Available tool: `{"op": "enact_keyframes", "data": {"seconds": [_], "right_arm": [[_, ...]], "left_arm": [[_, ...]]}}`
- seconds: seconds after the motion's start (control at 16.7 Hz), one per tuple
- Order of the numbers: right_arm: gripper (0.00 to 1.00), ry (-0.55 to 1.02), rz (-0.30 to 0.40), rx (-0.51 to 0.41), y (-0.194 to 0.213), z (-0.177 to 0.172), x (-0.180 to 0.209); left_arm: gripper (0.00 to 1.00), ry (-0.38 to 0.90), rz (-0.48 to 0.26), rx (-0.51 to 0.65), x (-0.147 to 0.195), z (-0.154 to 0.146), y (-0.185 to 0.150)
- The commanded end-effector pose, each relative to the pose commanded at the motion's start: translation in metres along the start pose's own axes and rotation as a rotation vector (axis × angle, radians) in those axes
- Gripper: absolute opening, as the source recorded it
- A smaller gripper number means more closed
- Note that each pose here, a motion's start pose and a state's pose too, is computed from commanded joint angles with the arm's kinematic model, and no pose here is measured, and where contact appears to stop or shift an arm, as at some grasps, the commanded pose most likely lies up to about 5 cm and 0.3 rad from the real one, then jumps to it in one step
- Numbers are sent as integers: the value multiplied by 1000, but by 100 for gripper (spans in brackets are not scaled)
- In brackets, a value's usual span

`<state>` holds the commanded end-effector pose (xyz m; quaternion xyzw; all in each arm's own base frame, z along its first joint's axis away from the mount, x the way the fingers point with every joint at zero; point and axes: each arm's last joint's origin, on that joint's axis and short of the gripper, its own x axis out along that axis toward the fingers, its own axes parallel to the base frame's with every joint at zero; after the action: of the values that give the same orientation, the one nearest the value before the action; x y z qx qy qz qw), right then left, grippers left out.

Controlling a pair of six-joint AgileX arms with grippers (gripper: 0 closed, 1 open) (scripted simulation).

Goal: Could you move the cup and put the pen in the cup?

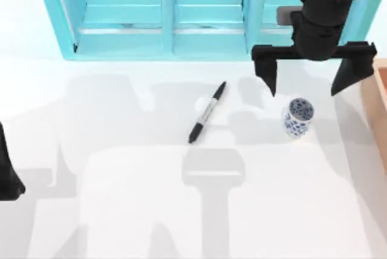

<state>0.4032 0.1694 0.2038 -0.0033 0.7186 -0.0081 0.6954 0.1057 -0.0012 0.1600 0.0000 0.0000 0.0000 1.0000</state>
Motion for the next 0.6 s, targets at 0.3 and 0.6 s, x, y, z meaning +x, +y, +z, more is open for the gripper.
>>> {"op": "enact_keyframes", "data": {"seconds": [0.3, 0.6], "right_arm": [[100, -24, 15, 2, -1, -1, -73], [100, -30, 13, 5, -9, -14, -111]], "left_arm": [[100, 0, 0, 0, 0, 0, 0], [100, 0, 0, 0, 0, 0, 0]]}}
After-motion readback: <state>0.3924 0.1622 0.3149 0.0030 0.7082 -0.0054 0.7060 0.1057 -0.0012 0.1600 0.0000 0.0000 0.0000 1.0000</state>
